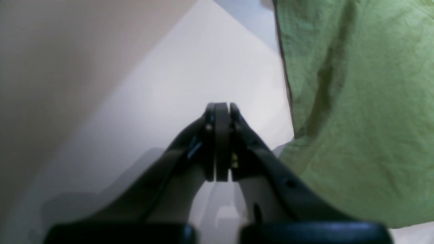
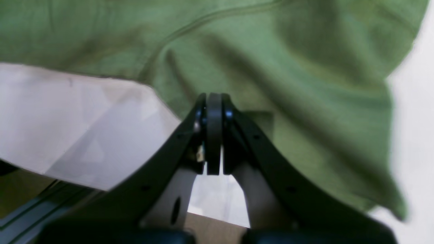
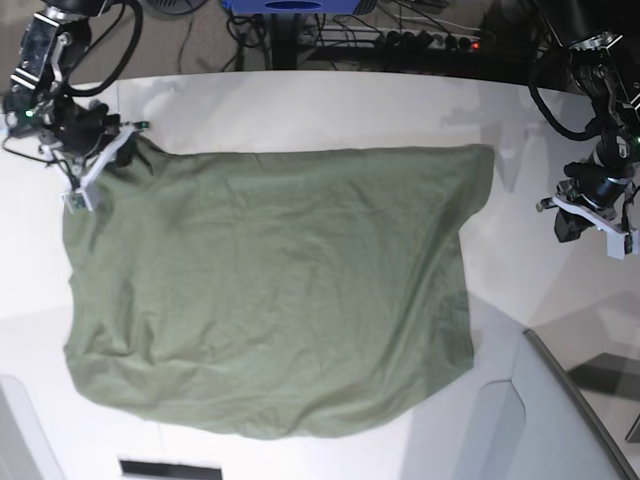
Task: Layout the t-shirt on the table in an organized manner, then fold the t-shirt properly
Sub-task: 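Lower both grippers onto the shirt's collar-side corners and grasp them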
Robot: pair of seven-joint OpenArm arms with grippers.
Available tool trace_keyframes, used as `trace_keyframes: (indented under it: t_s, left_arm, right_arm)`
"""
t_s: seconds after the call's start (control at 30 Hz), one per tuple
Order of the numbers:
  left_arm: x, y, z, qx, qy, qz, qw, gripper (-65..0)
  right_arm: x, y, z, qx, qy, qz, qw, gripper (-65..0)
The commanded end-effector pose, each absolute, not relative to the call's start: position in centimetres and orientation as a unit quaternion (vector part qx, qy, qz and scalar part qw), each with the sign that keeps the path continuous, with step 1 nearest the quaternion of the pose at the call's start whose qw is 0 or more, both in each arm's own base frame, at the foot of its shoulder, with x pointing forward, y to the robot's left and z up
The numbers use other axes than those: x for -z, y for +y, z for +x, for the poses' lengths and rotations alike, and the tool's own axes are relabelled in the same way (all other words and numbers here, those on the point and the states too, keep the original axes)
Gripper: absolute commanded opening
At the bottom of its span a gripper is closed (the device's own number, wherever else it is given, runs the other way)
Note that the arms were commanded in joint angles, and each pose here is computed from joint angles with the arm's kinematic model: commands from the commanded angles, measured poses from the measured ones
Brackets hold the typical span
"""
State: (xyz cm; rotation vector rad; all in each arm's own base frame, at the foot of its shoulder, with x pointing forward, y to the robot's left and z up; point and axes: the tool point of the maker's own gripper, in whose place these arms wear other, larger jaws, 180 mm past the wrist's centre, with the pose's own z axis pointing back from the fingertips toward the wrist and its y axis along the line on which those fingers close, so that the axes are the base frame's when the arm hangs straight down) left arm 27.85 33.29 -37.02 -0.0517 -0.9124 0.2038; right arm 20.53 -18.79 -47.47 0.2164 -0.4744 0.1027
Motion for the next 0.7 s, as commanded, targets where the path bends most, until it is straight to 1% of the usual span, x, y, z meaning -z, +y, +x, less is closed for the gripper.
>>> trace_keyframes:
  t_s: [0.0, 0.27, 0.57, 0.67]
  left_arm:
    - [35.5, 33.9, 28.6, -0.094, -0.462, -0.019, 0.882, -65.0]
    - [35.5, 34.0, 28.6, -0.094, -0.462, -0.018, 0.882, -65.0]
    - [37.5, 34.4, 28.0, -0.114, -0.441, -0.027, 0.89, -65.0]
    - [37.5, 34.4, 28.0, -0.114, -0.441, -0.027, 0.89, -65.0]
  right_arm:
    - [47.1, -18.7, 21.4, -0.049, -0.25, 0.113, 0.96, -64.7]
    - [49.7, -16.6, 18.9, -0.032, -0.207, 0.148, 0.967, -64.7]
    - [49.2, -14.2, 15.8, -0.063, -0.195, 0.154, 0.967, -64.7]
    - [48.6, -13.3, 15.8, -0.081, -0.199, 0.156, 0.964, -64.7]
